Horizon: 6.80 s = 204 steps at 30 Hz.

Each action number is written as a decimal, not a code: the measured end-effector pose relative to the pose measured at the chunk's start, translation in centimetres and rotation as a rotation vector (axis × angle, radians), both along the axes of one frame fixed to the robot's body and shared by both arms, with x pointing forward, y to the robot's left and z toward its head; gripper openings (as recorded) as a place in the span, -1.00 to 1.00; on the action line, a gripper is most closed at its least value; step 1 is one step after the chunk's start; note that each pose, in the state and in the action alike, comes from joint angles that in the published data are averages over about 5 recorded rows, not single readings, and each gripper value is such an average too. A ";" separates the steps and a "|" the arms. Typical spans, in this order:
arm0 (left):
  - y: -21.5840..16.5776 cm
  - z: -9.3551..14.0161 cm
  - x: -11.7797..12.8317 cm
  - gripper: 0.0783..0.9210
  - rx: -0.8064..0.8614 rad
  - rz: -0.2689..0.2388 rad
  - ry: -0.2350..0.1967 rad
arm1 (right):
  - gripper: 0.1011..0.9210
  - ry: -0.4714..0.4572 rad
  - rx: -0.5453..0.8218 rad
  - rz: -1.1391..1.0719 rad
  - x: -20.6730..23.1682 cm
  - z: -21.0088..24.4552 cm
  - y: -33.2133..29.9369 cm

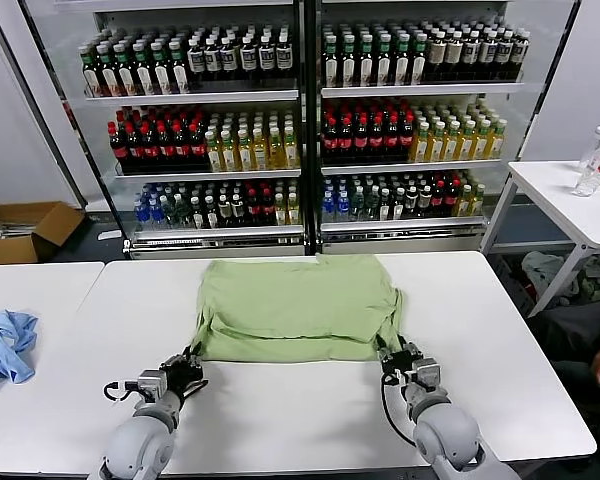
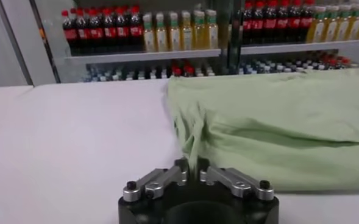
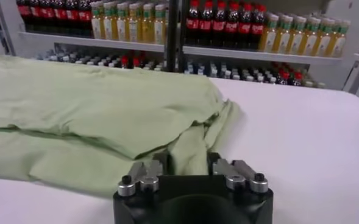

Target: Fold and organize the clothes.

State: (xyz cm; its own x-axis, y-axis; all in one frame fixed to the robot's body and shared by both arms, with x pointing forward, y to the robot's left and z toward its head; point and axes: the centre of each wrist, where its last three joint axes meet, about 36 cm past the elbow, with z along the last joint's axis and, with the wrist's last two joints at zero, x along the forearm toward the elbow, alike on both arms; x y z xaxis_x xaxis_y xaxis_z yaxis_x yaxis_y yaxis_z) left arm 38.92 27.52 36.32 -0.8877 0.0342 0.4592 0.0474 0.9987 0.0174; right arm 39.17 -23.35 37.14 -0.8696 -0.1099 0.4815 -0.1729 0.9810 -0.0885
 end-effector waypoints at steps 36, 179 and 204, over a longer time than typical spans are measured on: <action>-0.9 8.7 -11.9 0.14 0.019 -0.078 -0.069 | 0.65 -0.201 -0.012 -0.028 -2.5 8.5 -5.1; 9.6 10.8 -5.9 -0.94 -0.209 0.178 -0.136 | 0.76 -0.134 0.065 -0.072 -7.9 7.5 -3.8; -6.2 8.6 -3.3 -0.78 -0.900 -0.053 -0.031 | 0.76 -0.148 0.074 -0.087 -8.5 8.1 -3.6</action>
